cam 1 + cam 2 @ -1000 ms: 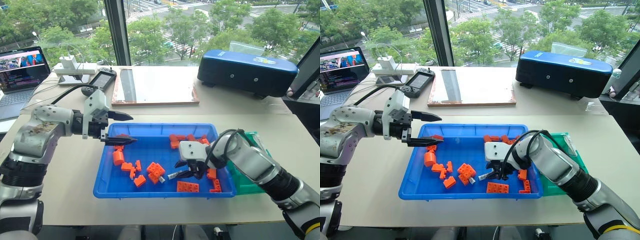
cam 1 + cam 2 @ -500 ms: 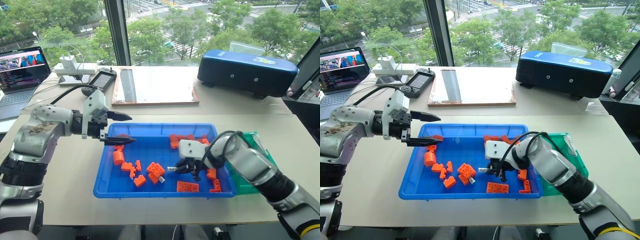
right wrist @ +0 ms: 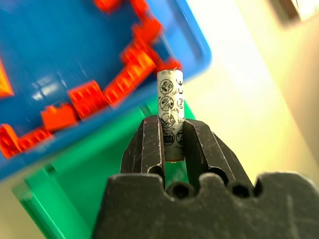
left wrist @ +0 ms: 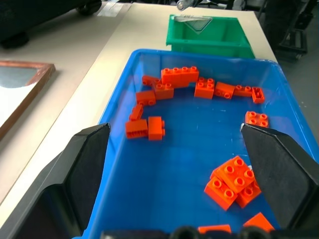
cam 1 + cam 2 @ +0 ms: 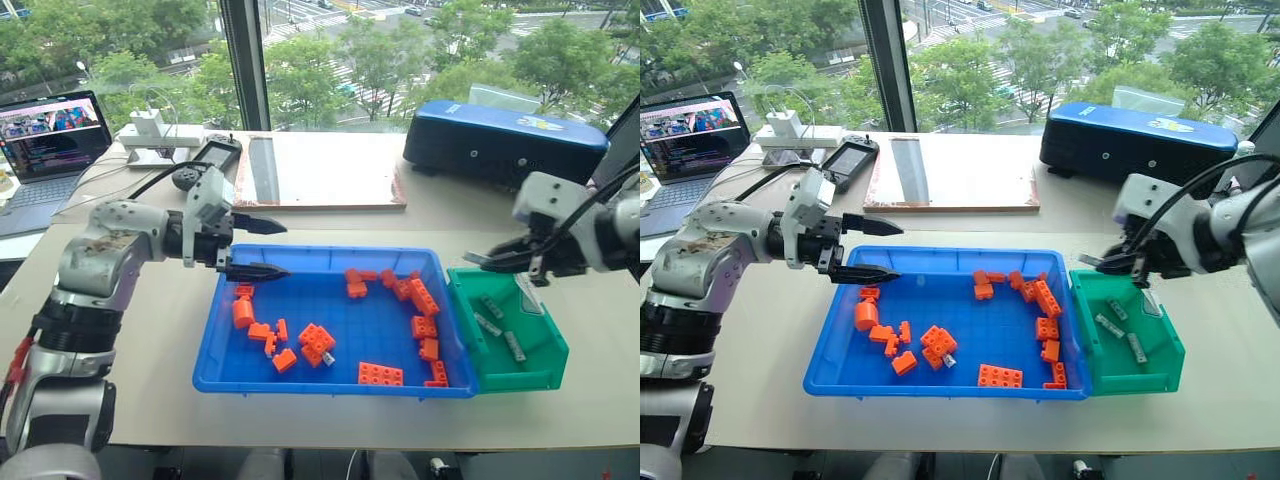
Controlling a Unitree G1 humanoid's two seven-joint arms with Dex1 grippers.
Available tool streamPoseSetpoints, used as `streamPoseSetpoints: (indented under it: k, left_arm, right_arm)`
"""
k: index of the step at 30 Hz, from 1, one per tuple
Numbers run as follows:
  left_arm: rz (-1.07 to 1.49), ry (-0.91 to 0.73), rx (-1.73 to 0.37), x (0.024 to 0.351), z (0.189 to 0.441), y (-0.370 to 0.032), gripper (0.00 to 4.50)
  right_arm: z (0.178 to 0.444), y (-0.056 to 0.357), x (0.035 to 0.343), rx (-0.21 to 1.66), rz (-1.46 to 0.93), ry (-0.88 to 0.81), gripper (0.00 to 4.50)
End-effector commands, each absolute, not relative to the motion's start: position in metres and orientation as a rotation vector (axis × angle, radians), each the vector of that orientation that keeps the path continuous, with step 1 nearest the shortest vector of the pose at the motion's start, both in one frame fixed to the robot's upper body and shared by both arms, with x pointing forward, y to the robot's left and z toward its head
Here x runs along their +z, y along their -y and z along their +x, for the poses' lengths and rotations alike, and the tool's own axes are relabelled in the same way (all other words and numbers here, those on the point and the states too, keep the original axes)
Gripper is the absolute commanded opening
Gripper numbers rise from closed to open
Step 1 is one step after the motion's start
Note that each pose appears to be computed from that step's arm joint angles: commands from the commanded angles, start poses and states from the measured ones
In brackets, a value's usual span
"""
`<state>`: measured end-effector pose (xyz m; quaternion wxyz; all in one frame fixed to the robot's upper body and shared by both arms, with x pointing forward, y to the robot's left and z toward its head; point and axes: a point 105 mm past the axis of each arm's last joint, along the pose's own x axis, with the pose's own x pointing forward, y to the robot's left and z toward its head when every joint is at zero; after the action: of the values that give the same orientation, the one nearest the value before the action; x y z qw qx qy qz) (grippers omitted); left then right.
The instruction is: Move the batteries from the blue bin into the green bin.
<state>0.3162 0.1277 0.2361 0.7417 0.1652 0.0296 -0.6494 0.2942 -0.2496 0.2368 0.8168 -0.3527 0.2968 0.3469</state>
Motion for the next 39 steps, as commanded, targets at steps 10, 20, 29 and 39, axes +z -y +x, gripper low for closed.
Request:
streamPoseSetpoints:
  k: [10, 20, 29, 39]
  left_arm:
    - [0.385, 0.025, -1.479, 0.255, 0.313, -0.121, 4.50]
    - [0.374, 0.036, -1.472, 0.260, 0.309, -0.123, 4.50]
    - [0.378, 0.029, -1.437, 0.262, 0.313, -0.128, 4.50]
    - [0.392, -0.046, -1.330, 0.252, 0.312, -0.153, 4.50]
  right_arm:
    - [0.283, 0.263, 0.197, 0.644, -0.722, -0.712, 0.25]
    - [0.287, 0.264, 0.202, 0.626, -0.691, -0.689, 0.25]
    - [0.287, 0.272, 0.223, 0.589, -0.728, -0.659, 2.85]
    - [0.293, 0.195, 0.280, 0.829, -0.793, -0.201, 2.85]
